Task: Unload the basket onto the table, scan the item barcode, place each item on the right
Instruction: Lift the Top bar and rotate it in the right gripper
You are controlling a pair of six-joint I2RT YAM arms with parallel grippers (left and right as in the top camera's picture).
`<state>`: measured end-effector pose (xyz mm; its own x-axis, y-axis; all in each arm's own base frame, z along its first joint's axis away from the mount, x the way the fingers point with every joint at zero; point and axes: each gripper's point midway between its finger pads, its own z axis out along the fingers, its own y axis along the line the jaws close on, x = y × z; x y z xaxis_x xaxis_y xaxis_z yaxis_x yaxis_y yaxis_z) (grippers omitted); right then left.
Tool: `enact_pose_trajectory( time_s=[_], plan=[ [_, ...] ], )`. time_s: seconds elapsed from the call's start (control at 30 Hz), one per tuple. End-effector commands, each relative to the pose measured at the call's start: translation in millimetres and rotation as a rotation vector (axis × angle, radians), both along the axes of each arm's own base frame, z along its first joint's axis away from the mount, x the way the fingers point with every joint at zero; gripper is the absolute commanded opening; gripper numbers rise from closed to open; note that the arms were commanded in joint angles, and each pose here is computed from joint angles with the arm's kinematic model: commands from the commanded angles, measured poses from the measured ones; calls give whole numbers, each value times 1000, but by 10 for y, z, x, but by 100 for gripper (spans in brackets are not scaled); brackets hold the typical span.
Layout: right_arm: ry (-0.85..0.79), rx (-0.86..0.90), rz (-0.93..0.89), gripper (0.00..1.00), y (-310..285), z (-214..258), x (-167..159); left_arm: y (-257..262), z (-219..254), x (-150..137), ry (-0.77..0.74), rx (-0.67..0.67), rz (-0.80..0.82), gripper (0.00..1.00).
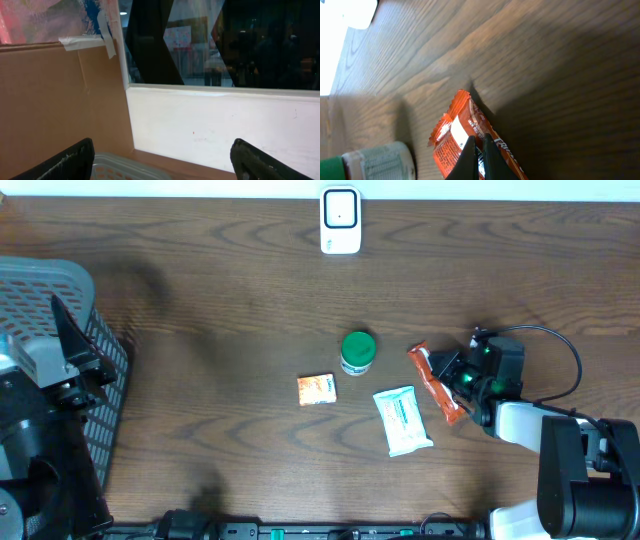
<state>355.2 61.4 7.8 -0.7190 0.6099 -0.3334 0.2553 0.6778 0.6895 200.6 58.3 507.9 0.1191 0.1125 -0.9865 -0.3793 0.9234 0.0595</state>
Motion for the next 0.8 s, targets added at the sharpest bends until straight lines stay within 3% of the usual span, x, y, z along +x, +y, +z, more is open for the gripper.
enact_pose_trajectory(
  time_s=[0.0, 0.17, 0.3, 0.5, 0.77],
  plan=[
    [-6, 70, 107, 1, 216, 76, -85, 6, 0, 1, -5, -4, 1, 87],
    [-148, 112, 170, 1, 327, 684, -54, 6, 0, 1, -5, -4, 1, 87],
    [-164, 68, 163, 2, 285, 949, -228, 6, 1, 1, -5, -4, 1, 87],
    [183, -67, 153, 1, 174, 382, -909, 5, 19, -3, -13, -5, 1, 87],
    [354, -177, 80, 1, -21, -67, -1272, 6, 29, -5, -17, -5, 1, 88]
  ],
)
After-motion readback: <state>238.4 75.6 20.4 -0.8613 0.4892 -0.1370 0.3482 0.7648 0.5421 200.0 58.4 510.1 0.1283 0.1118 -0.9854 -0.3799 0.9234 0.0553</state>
